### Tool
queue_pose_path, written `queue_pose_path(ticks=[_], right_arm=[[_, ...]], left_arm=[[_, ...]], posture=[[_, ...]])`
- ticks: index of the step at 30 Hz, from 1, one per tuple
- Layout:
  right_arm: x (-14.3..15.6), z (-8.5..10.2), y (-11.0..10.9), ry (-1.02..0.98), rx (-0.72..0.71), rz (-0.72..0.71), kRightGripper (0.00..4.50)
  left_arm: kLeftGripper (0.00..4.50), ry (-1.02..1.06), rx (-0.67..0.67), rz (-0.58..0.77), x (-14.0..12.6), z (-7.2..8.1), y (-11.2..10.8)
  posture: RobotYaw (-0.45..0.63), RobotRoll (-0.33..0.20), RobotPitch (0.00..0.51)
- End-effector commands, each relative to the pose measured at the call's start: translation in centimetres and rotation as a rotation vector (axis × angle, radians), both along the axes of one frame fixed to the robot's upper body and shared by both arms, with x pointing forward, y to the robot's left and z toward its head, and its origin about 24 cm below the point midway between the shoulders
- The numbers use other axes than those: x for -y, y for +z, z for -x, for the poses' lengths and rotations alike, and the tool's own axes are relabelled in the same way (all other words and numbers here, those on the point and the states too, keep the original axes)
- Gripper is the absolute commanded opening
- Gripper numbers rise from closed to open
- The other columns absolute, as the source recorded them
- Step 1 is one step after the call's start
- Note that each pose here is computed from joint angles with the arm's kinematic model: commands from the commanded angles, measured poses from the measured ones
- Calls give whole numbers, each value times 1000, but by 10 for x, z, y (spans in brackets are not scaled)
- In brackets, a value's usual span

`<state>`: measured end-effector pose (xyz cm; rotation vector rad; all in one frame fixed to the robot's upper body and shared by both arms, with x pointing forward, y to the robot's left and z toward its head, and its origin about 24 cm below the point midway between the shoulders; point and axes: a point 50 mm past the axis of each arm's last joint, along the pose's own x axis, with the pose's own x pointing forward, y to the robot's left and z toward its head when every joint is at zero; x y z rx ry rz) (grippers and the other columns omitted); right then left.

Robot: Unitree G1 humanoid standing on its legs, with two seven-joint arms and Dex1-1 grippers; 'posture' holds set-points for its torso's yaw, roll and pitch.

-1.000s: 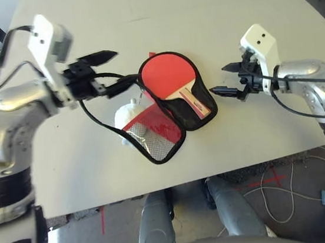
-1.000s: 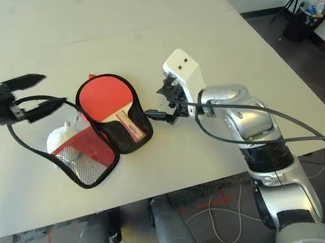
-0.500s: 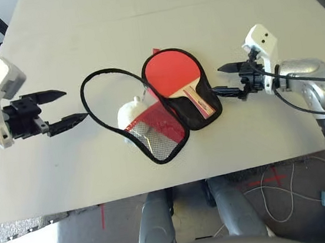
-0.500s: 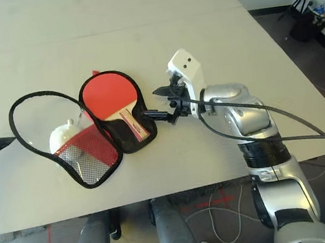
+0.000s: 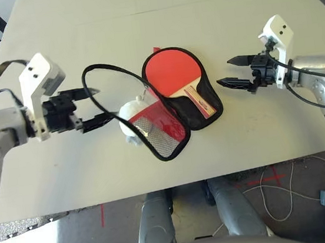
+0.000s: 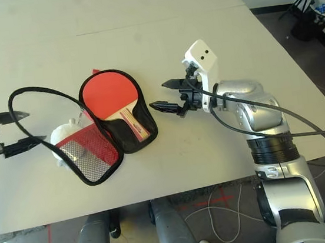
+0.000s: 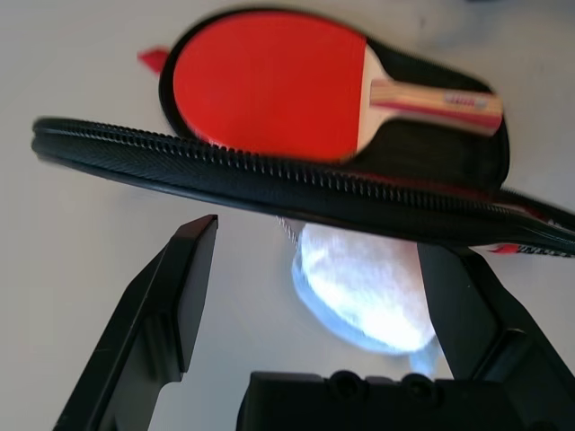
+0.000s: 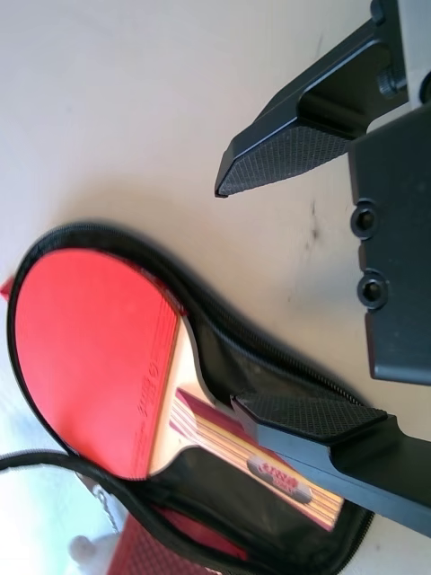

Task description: Store the ping-pong paddle in its case and zip it.

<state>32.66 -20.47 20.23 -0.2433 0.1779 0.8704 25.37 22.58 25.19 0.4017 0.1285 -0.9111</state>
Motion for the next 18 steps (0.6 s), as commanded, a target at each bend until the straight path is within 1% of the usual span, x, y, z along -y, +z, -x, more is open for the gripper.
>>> queue_pose_path(ticks=[1,5,7,9,11,14,15,18], right_arm=[[13,-3,-1,-74,-17,-52,4477],[20,-5,0,-118,-18,-101,4477],[22,-6,0,-133,-13,-134,4477],[24,-6,-1,-144,-23,-152,4477],[26,-7,2,-138,15,-193,4477],[26,-5,4,-96,98,-178,4477],[27,-4,3,-82,95,-185,4477],[29,-3,-6,-38,-99,-275,4477]], left_arm=[[4500,-134,-10,66,40,-2,-7],[4500,-201,46,165,77,-12,-11],[4500,-243,51,213,94,-13,-15],[4500,-258,54,254,104,-13,-18],[4500,-256,57,253,104,-15,-19],[4500,-226,63,233,92,-20,-17],[4500,-220,63,226,89,-20,-17],[4500,-210,61,205,83,-22,-19]], posture=[[5,0,280],[-11,0,276],[-14,0,276],[-20,0,276],[-27,0,275],[-27,0,274],[-26,0,273],[-26,0,272]])
